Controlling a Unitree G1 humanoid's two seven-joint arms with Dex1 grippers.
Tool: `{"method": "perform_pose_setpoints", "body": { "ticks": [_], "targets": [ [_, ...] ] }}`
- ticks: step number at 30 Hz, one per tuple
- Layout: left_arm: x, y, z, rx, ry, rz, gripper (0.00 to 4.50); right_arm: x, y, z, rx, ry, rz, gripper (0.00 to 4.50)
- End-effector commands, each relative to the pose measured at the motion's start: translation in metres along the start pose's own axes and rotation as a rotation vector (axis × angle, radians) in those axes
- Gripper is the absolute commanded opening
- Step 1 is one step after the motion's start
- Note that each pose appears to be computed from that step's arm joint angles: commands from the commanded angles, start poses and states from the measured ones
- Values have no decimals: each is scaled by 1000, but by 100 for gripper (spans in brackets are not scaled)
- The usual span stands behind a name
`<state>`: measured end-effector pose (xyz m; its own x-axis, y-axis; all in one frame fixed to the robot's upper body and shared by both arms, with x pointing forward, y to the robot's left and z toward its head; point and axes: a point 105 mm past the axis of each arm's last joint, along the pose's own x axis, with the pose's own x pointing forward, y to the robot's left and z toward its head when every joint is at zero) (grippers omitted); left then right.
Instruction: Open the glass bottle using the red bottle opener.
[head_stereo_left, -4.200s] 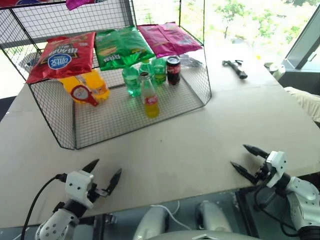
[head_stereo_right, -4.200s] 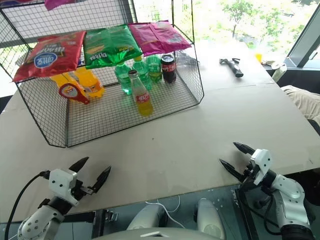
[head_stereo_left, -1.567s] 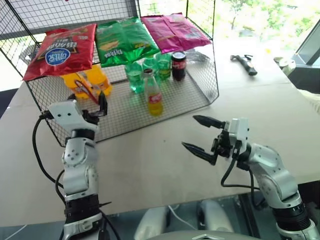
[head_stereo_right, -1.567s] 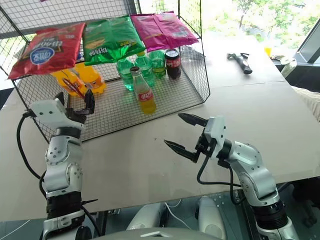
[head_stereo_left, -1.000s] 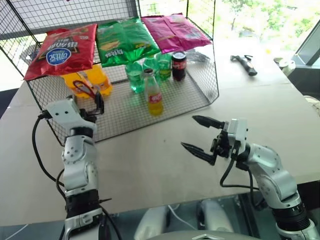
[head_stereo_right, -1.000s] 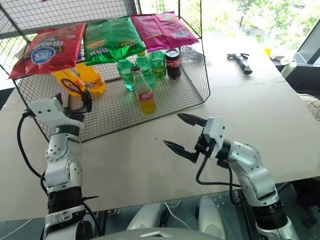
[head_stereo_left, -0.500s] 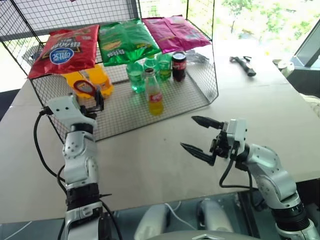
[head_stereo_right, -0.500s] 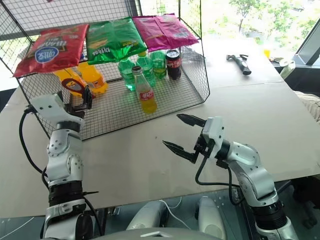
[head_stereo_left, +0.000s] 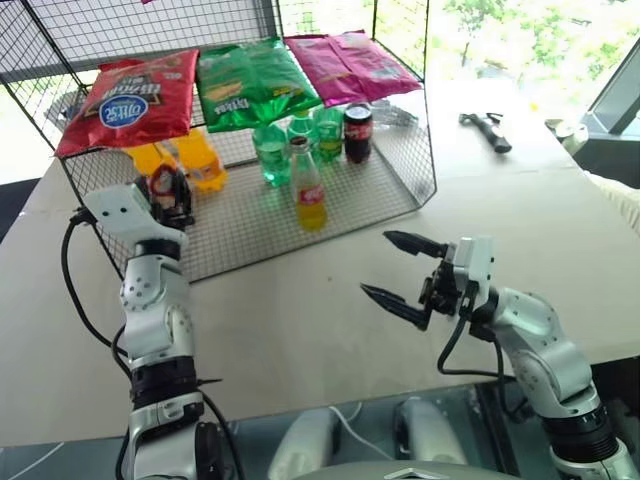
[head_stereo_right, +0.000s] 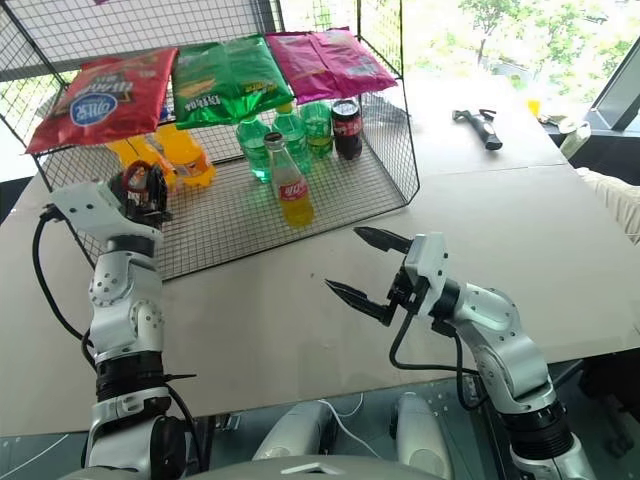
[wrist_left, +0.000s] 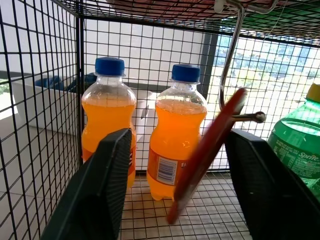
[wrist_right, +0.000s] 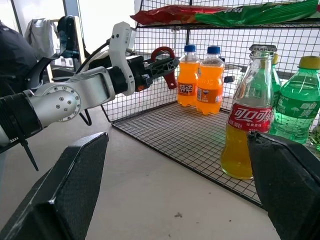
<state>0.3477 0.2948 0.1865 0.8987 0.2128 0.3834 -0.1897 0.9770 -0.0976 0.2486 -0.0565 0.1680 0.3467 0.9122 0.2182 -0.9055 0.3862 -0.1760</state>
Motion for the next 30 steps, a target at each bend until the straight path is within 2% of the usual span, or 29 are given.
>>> {"method": "perform_pose_setpoints", "body": {
  "ticks": [1,4,9,17,23,26,30],
  "targets": [
    [4,2,16,3,-63,-6,130,4,4,15,-45,-46,23,450],
    [3,0,13,-12,-55,-15,2,5,5,15,-43,-47,25,450],
    [0,-7,9,-77,-38,-50,2,5,5,15,-40,-48,27,450],
    [-8,-37,9,-320,-10,-207,2,5,5,15,-39,-47,28,450],
    [-10,-39,13,-416,-13,-226,2,5,4,15,-39,-47,24,450],
    [-15,-44,9,-531,26,-275,2,4,1,14,-42,-36,7,450],
    [-35,-78,2,-723,148,-467,2,-1,-10,3,4,79,-46,450]
  ]
}}
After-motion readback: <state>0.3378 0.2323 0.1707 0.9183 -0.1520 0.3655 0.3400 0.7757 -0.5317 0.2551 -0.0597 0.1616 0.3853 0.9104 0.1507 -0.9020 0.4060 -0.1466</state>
